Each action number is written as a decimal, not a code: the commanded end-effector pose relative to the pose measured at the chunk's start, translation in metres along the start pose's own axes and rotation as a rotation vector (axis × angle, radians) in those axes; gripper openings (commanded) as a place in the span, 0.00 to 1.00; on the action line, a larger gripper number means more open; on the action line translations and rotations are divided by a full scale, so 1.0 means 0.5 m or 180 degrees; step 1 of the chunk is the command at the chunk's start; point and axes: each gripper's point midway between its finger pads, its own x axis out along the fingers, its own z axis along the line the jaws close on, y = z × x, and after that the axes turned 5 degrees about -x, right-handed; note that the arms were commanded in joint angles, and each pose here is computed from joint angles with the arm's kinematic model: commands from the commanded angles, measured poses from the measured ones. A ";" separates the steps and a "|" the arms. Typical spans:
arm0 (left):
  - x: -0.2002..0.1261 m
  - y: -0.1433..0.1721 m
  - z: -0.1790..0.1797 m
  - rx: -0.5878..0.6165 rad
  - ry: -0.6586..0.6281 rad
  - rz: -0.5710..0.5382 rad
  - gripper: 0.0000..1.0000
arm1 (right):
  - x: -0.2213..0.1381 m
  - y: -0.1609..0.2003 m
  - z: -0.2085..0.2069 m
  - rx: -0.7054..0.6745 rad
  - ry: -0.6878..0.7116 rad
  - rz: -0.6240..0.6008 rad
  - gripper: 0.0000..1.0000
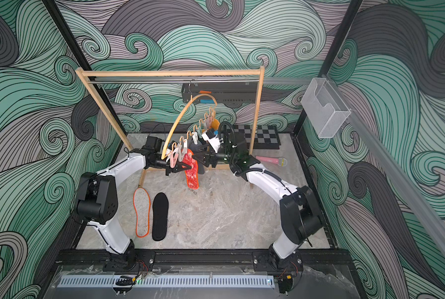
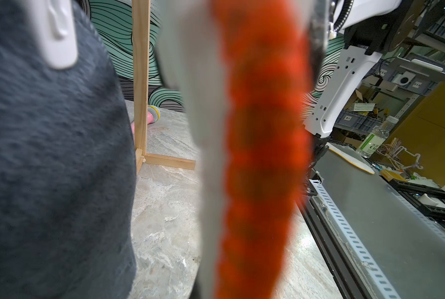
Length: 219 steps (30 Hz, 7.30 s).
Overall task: Take the shoe insoles off the hanger
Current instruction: Open the clamp at the hanger, then place the insole at the center of the board, then remove the insole from the hanger.
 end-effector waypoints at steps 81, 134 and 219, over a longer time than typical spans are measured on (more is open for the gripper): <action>-0.052 0.233 -0.177 -0.3374 -0.2358 0.0354 0.00 | 0.074 -0.079 -0.027 -0.0096 -0.0678 -0.0136 0.00; -0.161 0.173 -0.207 -0.2541 -0.3299 0.0720 0.42 | 0.077 -0.052 -0.027 -0.0030 -0.0703 -0.0078 0.03; -0.156 0.166 -0.228 -0.2395 -0.3174 0.0507 0.42 | 0.027 0.011 -0.021 0.0061 -0.0234 0.0056 0.48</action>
